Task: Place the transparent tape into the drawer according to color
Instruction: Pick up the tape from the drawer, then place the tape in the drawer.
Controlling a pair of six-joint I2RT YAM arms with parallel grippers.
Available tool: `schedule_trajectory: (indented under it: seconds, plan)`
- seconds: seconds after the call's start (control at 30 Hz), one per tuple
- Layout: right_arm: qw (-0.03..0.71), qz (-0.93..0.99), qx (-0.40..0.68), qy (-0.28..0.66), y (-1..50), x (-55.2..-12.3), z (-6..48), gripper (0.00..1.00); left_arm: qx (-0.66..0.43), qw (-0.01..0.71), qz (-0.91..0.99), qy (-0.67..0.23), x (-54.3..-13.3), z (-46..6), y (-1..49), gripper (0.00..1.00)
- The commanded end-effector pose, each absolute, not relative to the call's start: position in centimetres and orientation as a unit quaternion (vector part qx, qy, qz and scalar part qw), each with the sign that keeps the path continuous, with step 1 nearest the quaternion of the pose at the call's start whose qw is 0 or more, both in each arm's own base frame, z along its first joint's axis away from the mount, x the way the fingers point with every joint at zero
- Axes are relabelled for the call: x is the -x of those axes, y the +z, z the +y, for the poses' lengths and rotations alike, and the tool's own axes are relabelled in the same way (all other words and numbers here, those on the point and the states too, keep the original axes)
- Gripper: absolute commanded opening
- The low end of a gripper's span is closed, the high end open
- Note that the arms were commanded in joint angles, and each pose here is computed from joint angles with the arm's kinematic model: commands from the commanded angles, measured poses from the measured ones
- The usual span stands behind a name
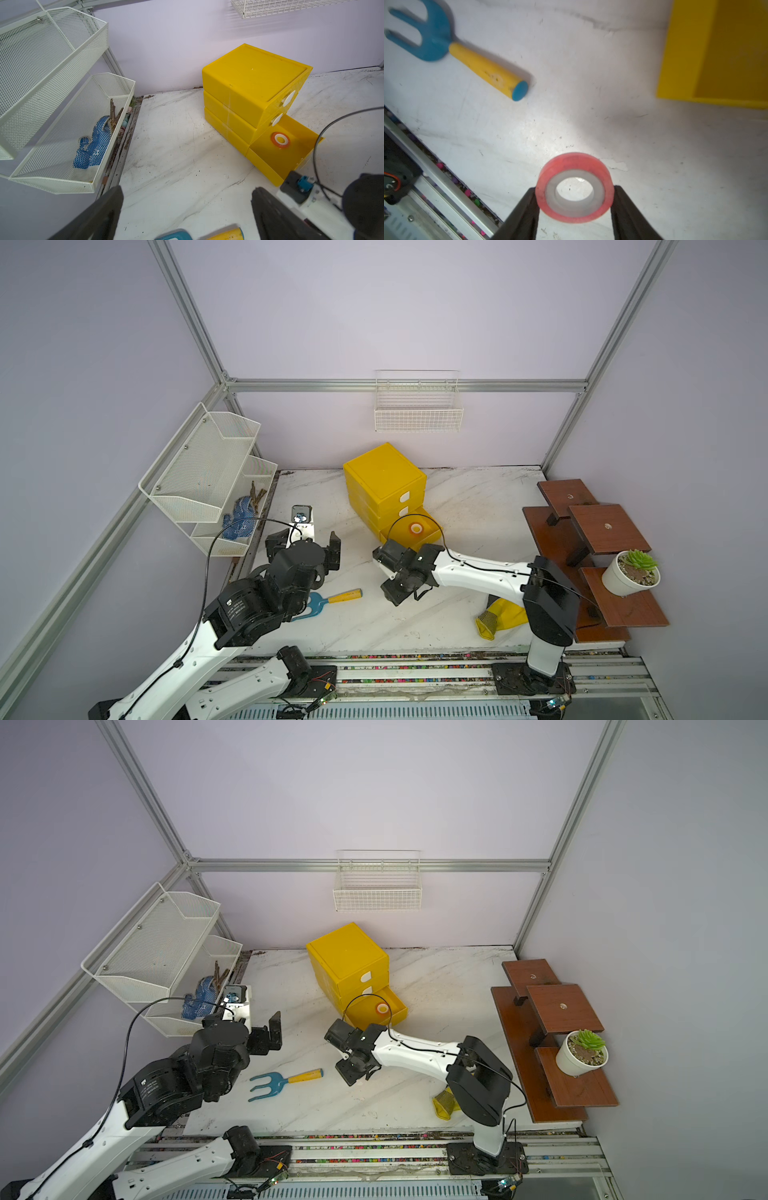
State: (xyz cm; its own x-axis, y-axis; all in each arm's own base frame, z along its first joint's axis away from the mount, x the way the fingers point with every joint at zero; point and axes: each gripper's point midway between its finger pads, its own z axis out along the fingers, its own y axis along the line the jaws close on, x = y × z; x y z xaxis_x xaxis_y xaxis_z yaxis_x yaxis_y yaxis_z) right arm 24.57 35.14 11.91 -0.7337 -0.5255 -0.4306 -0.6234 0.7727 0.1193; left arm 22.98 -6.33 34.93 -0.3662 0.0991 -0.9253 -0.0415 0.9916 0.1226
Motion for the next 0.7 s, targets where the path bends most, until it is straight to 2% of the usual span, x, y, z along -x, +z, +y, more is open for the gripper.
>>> schedule_trajectory:
  seconds: [0.0, 0.1, 0.27, 0.5, 0.6, 0.63, 0.67]
  plan:
    - [0.283, 0.917, 0.251, 0.125, 16.3, -29.4, 34.0, 0.5, -0.005, 0.565, 0.823, 0.057, -23.2, -6.3, 34.9, 1.0]
    - [0.32, 0.916, 0.213, 0.114, 17.2, -33.3, 32.5, 0.5, -0.009, 0.559, 0.827, 0.054, -23.3, -6.7, 34.6, 1.0]
    - [0.356, 0.916, 0.166, 0.082, 15.9, -38.8, 30.8, 0.5, -0.019, 0.544, 0.839, 0.032, -23.8, -8.1, 33.8, 1.0]
    - [0.354, 0.922, 0.139, 0.069, 12.9, -42.4, 30.7, 0.53, -0.019, 0.509, 0.86, -0.021, -27.2, -11.1, 33.1, 1.0]
    - [0.35, 0.925, 0.131, 0.065, 12.0, -42.7, 30.5, 0.64, -0.005, 0.498, 0.867, -0.038, -29.7, -12.0, 33.0, 1.0]
    - [0.351, 0.925, 0.128, 0.068, 12.1, -42.7, 30.5, 0.75, 0.002, 0.494, 0.868, -0.048, -30.4, -12.2, 33.1, 1.0]
    - [0.354, 0.924, 0.127, 0.071, 12.3, -42.7, 30.5, 0.79, 0.005, 0.493, 0.868, -0.057, -31.1, -12.5, 33.2, 1.0]
